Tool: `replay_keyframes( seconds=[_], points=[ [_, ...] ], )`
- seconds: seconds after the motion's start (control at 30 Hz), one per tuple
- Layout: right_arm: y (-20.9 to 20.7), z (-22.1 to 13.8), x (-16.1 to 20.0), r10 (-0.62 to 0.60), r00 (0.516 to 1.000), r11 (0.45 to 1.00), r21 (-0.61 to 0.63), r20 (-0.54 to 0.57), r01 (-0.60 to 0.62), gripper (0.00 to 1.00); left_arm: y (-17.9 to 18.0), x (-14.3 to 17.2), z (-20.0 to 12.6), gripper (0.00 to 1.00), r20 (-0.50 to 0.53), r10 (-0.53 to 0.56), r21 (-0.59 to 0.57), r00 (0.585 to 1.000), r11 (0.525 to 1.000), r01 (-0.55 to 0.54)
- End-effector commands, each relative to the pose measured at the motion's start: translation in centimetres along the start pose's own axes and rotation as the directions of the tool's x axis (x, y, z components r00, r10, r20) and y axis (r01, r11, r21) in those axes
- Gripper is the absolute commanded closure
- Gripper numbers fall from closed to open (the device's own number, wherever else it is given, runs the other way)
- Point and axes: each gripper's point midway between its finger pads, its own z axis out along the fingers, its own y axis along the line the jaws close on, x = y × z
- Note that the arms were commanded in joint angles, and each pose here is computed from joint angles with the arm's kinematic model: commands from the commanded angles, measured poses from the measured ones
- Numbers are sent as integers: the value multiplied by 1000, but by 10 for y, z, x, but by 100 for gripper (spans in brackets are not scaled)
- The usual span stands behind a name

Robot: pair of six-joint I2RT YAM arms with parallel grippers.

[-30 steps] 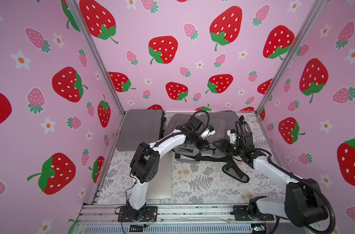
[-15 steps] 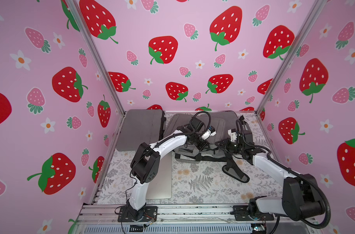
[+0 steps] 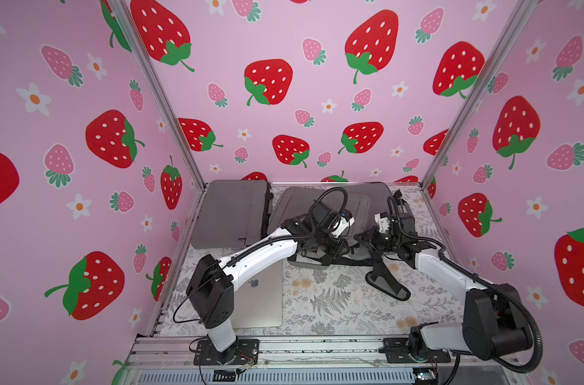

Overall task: Open the zippered laptop bag and take out the laptop
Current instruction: Unzip the zipper on the zippered laptop bag.

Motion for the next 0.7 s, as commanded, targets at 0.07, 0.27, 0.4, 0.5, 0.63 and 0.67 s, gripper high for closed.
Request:
replay_keyframes(
  seconds=[0.07,0.27,0.4,0.5,0.63,0.67],
  points=[
    [26,-5,-13,-12,1000,997,-75,27,14,100,18,10,35,62,85,-224,-26,971,974,227],
    [28,-7,-12,8,1000,996,-86,29,-5,100,29,-11,57,63,245,-283,7,927,957,290],
    [27,-9,-10,16,999,996,-85,30,-14,100,28,-22,66,63,279,-287,37,916,957,289],
    [26,-9,-9,25,999,996,-88,30,-22,100,33,-24,74,63,290,-290,31,912,955,294],
    [27,-9,-8,34,999,995,-97,31,-30,100,38,-25,84,64,292,-303,30,907,951,308],
    [26,-9,-8,36,999,995,-97,32,-32,100,37,-27,86,64,295,-303,36,906,951,307]
  ],
)
